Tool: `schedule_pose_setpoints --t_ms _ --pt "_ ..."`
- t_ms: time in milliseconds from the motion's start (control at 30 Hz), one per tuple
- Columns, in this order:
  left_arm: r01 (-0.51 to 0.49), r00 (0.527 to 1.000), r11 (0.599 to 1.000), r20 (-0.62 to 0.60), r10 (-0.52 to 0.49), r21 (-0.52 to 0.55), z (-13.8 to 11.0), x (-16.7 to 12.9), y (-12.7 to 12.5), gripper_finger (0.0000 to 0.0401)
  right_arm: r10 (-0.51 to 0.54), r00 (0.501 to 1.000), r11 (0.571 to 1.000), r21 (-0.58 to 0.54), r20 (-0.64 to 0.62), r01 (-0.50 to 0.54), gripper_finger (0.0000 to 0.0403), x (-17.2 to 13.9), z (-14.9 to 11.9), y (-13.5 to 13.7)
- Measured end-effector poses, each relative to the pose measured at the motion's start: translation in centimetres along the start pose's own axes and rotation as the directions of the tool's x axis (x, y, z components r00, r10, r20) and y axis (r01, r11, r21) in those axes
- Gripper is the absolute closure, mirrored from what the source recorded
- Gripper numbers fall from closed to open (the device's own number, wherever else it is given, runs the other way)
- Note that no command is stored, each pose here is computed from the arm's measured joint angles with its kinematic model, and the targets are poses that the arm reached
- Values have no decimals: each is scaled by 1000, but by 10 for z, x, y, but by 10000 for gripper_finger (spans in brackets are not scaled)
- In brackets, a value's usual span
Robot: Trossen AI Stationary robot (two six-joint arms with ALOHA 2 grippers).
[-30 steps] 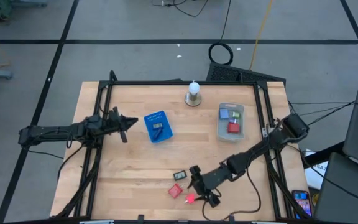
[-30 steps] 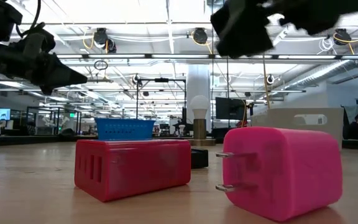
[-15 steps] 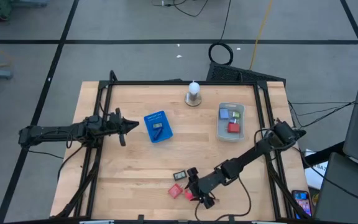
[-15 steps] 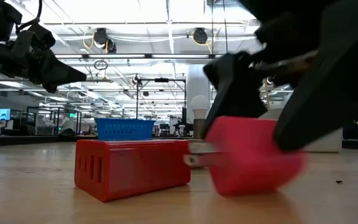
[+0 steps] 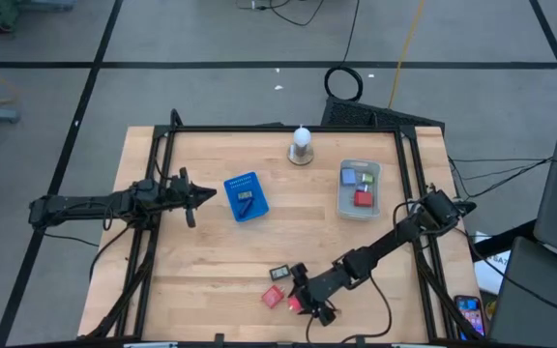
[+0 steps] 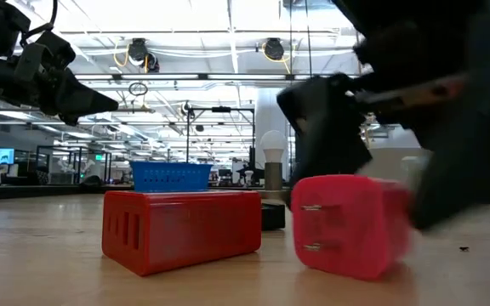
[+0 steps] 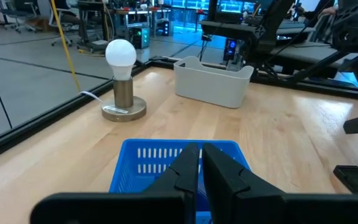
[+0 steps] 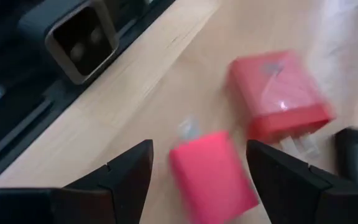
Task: Pick & Place Office items
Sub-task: Put the pink charger adapter into the gray bin
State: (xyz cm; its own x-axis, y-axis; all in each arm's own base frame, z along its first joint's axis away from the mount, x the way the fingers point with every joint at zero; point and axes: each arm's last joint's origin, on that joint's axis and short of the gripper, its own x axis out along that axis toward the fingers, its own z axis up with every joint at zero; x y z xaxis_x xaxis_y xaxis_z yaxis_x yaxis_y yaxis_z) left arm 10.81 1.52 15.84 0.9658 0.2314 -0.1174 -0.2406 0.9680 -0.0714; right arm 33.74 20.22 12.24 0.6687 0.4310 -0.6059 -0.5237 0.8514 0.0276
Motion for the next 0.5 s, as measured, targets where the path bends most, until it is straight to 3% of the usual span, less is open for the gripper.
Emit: schedule_pose_setpoints --t_ms 233,500 --pt "0 1000 1000 1 0 0 0 0 0 380 79 996 994 -78 -42 -82 183 0 -4 2" --pt "0 1000 1000 2 0 -15 1 0 0 380 67 997 995 -72 -29 -69 246 0 -3 -2"
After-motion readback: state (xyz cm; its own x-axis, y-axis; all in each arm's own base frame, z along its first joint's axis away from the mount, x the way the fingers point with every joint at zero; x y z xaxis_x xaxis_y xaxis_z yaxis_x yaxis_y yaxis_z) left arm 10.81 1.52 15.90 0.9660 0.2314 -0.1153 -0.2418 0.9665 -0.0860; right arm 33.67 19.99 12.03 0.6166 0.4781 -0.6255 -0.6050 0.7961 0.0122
